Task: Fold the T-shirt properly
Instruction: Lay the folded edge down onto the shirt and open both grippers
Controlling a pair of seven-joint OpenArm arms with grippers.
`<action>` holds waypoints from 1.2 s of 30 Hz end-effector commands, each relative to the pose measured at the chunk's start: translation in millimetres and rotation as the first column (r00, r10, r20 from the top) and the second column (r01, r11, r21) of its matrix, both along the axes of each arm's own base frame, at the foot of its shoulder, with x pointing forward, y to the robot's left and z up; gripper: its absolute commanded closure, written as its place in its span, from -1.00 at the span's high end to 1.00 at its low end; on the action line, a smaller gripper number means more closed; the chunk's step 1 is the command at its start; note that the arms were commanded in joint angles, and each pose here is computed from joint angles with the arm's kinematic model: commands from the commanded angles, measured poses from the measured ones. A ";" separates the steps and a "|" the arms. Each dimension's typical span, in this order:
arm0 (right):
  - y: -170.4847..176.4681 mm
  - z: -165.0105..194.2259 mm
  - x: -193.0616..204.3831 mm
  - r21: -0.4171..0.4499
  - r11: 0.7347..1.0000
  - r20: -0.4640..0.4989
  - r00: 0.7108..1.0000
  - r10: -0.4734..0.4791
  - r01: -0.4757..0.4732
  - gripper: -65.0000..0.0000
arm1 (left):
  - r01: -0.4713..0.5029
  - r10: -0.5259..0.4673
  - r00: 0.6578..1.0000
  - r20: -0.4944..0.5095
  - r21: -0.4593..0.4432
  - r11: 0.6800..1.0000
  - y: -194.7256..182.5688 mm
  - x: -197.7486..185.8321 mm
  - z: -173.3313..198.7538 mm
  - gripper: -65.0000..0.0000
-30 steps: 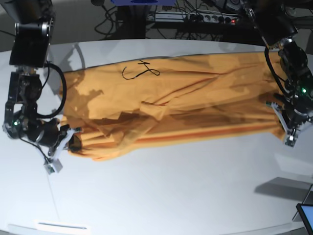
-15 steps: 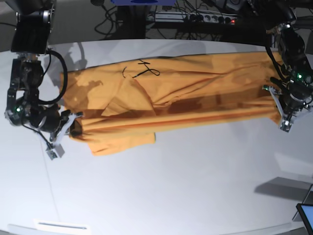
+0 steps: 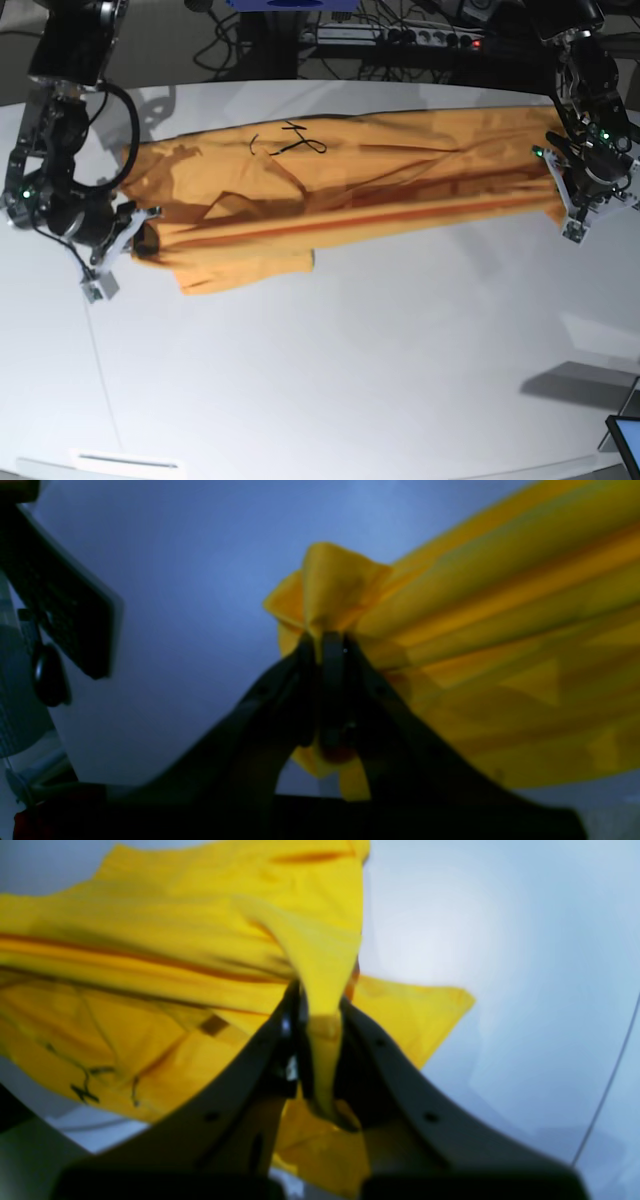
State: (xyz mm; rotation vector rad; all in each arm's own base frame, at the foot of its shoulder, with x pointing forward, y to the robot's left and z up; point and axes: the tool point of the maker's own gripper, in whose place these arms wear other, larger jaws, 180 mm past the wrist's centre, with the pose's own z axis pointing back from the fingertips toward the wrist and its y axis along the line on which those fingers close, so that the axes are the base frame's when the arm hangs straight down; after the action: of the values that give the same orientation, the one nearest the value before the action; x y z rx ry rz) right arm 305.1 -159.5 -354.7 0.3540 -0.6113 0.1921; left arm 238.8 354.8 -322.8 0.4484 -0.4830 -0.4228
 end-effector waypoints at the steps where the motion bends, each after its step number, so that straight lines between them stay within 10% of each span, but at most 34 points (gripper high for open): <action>1: -6.5 11.3 8.4 -0.016 1.000 0.046 0.999 -0.015 0.015 -1.00 | -0.020 0.020 1.000 -0.002 0.063 0.998 13.8 -3.1 10.0 -1.00; 36: 16.3 -32.0 -41.9 0.046 0.999 -0.098 0.995 -0.018 0.023 -1.00 | 0.068 -0.056 0.983 -0.173 0.061 0.996 -3.2 -39.9 -27.7 -1.00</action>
State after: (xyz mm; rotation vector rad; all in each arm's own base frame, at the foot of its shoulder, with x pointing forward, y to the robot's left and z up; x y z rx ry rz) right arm 254.3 -140.4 -396.2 0.4021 -0.4822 0.1368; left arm 195.3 342.6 -360.1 0.4171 -0.3122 -0.5358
